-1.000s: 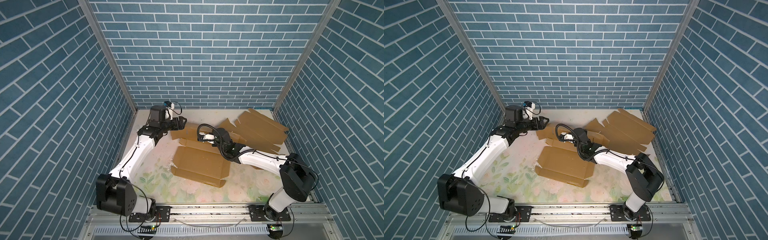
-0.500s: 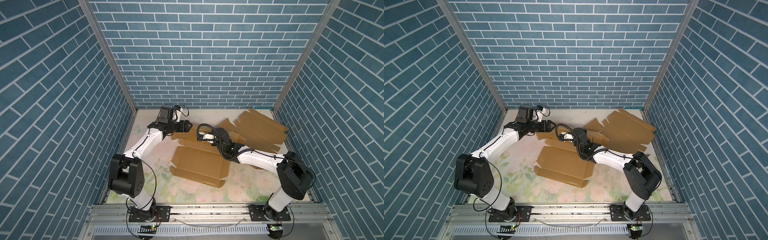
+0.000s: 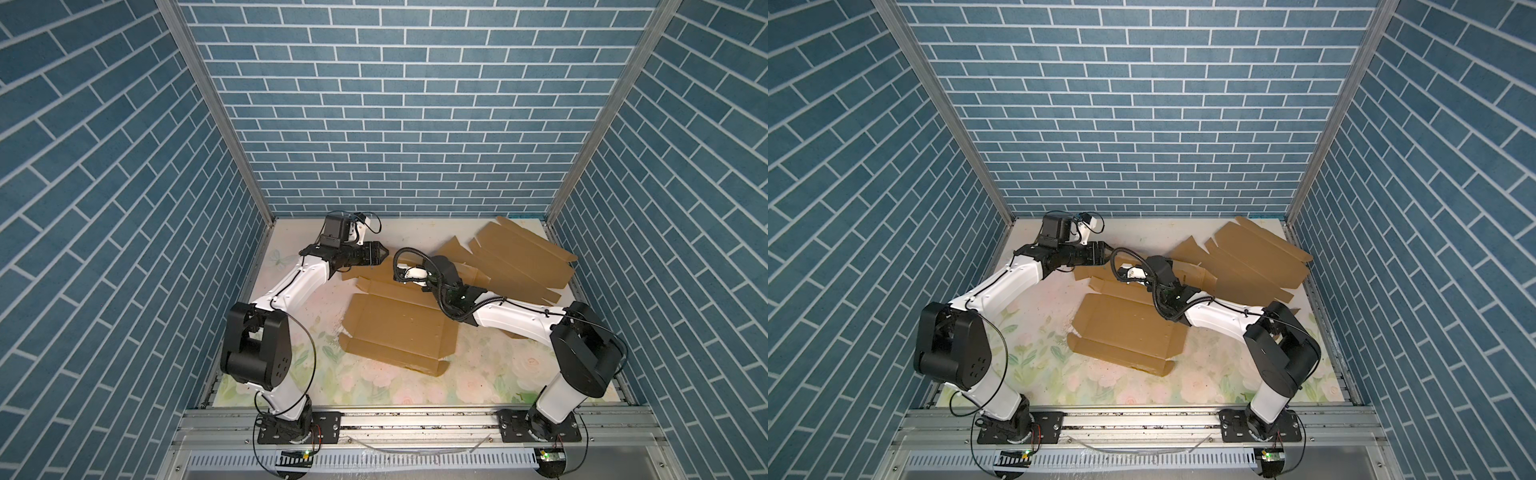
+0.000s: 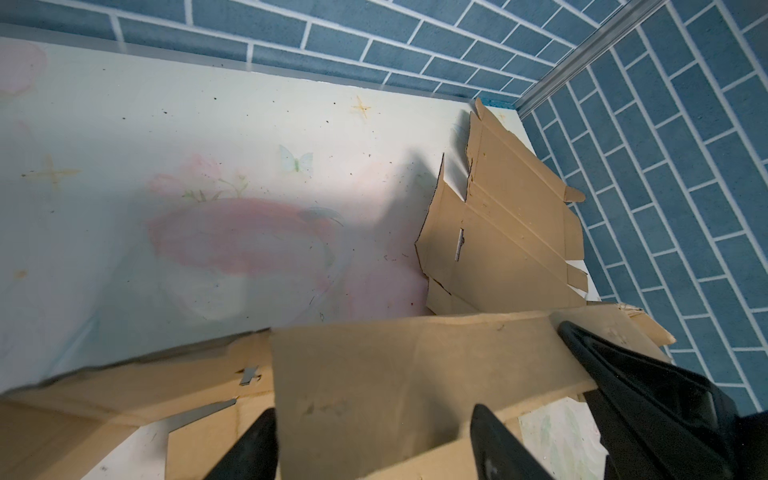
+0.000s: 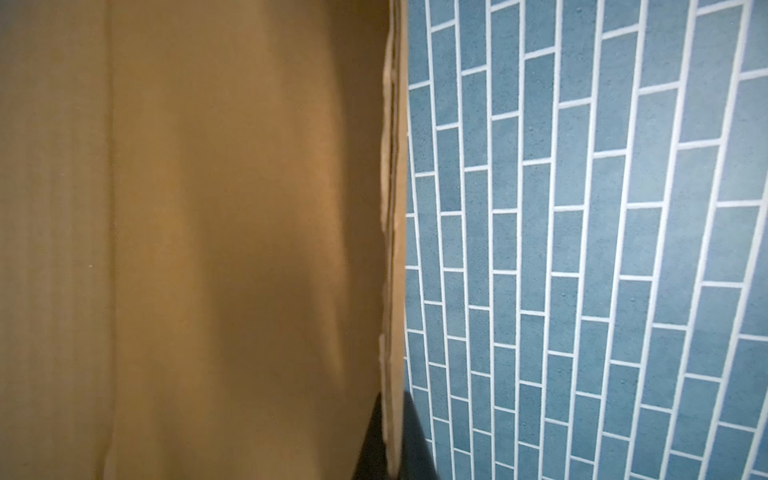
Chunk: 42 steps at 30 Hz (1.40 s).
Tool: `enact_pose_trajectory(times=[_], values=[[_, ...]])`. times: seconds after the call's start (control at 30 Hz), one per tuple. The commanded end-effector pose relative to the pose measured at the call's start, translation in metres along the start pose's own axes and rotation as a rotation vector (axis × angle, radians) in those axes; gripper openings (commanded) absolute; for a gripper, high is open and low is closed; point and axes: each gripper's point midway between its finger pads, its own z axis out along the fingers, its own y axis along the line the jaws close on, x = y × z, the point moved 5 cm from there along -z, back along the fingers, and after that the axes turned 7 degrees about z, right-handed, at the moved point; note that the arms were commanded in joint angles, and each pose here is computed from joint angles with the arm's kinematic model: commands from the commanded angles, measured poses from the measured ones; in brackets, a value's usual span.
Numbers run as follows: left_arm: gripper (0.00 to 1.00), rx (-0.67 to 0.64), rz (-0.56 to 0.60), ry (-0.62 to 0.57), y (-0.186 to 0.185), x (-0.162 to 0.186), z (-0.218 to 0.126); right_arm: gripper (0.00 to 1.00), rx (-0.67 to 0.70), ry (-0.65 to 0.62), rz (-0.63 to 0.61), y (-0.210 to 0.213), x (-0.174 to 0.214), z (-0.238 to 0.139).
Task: Fold the paper box
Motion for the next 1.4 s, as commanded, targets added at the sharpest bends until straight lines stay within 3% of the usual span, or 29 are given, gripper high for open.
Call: enact_pose_trajectory(times=[0.0, 0.23, 0.33, 0.53, 0.73, 1.07, 1.37], values=[[0.73, -0.027, 0.005, -0.096, 0.012, -0.018, -0.044, 0.0, -0.015, -0.011, -0.044, 0.009, 0.005, 0.003], [0.7, -0.234, -0.123, -0.186, 0.097, -0.03, -0.106, 0.0, -0.007, -0.027, -0.053, 0.006, 0.01, 0.001], [0.69, -0.307, -0.151, -0.133, 0.13, -0.023, -0.095, 0.0, -0.007, -0.058, -0.052, 0.005, 0.008, -0.001], [0.67, -0.2, -0.178, -0.02, 0.158, -0.005, -0.038, 0.0, -0.002, -0.086, -0.054, -0.001, 0.005, 0.0], [0.67, -0.105, -0.078, 0.099, 0.141, 0.018, -0.006, 0.0, 0.002, -0.095, -0.045, -0.007, 0.006, 0.002], [0.67, -0.053, 0.014, 0.27, 0.09, 0.056, -0.01, 0.0, -0.001, -0.095, -0.048, -0.006, 0.006, 0.004], [0.67, -0.009, 0.006, 0.255, 0.065, 0.066, -0.018, 0.0, -0.005, -0.092, -0.05, -0.007, 0.009, -0.001]])
